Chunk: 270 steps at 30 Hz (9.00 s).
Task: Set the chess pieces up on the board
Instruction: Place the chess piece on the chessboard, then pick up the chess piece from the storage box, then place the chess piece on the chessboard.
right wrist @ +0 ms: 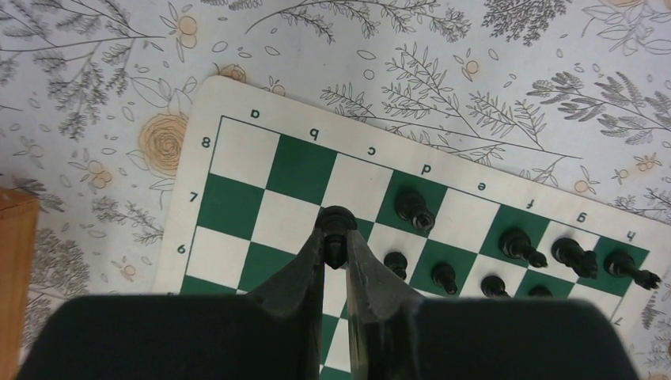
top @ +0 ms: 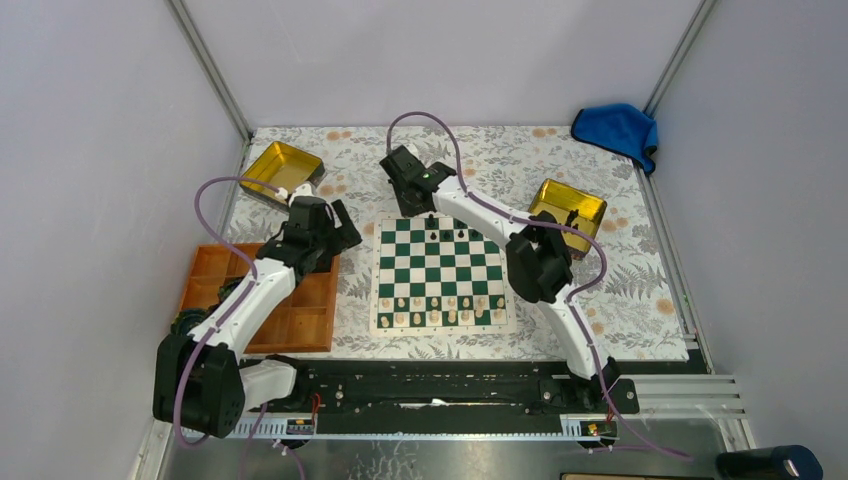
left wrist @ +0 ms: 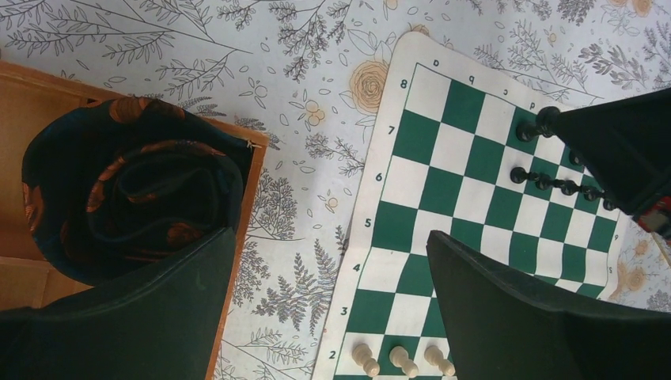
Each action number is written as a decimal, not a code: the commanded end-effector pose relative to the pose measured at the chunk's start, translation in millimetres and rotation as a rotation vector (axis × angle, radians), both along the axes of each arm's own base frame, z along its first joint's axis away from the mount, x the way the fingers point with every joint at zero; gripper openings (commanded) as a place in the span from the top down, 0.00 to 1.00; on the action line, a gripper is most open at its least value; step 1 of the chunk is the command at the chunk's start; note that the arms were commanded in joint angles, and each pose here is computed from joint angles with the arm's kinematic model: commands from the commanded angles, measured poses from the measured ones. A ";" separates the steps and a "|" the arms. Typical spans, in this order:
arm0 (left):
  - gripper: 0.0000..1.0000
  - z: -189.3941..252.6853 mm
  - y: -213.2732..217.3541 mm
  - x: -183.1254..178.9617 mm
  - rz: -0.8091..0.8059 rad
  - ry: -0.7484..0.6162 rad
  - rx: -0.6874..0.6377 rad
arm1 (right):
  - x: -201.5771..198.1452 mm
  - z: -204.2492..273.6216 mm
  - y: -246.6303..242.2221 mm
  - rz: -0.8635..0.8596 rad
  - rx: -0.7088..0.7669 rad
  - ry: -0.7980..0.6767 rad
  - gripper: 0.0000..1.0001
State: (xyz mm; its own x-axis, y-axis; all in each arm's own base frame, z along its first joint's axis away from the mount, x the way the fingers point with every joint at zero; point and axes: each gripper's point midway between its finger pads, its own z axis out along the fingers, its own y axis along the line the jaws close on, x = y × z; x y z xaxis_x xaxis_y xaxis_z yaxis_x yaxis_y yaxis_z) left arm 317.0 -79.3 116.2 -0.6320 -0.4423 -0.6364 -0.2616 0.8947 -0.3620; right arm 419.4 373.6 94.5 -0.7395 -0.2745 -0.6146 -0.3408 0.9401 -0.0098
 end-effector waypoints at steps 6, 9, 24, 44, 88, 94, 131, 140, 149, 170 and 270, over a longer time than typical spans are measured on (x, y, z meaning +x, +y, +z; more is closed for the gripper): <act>0.01 -5.7 4.5 3.5 -0.001 0.009 0.023 | 10.3 -24.9 2.0 0.006 -0.027 0.001 1.00; 0.01 -8.4 5.2 3.6 0.001 0.017 0.027 | 14.0 -27.5 -0.7 0.000 -0.025 0.006 1.00; 0.01 -15.2 4.3 7.1 0.000 0.041 0.030 | 18.4 -43.8 -6.0 -0.009 -0.010 0.045 1.00; 0.01 -22.2 1.9 10.5 -0.007 0.059 0.029 | 19.7 -53.9 -2.0 0.010 -0.005 0.071 0.93; 0.01 3.9 -3.8 27.6 0.006 -0.005 -0.005 | 22.5 132.4 -220.2 -0.444 0.027 -0.284 0.61; 0.01 3.8 -6.0 27.8 0.005 -0.007 -0.012 | -0.6 82.7 -299.9 -0.641 0.034 -0.150 0.61; 0.01 -7.1 -2.4 19.8 0.007 0.030 0.018 | -18.0 -28.2 -359.4 -0.838 0.054 0.114 0.63; 0.01 -9.9 -2.4 22.5 0.007 0.040 0.024 | -14.3 -38.8 -361.0 -0.843 0.058 0.136 0.64; 0.01 -13.9 -2.4 23.2 0.008 0.053 0.028 | -13.5 -45.4 -360.5 -0.839 0.055 0.152 0.67; 0.01 -12.1 -2.5 23.8 0.001 0.048 0.032 | -3.9 -14.9 -361.7 -0.801 0.073 0.085 1.00; 0.01 -20.2 -0.1 10.0 0.000 0.066 0.031 | 20.2 -4.4 -72.6 -0.089 0.092 0.178 1.00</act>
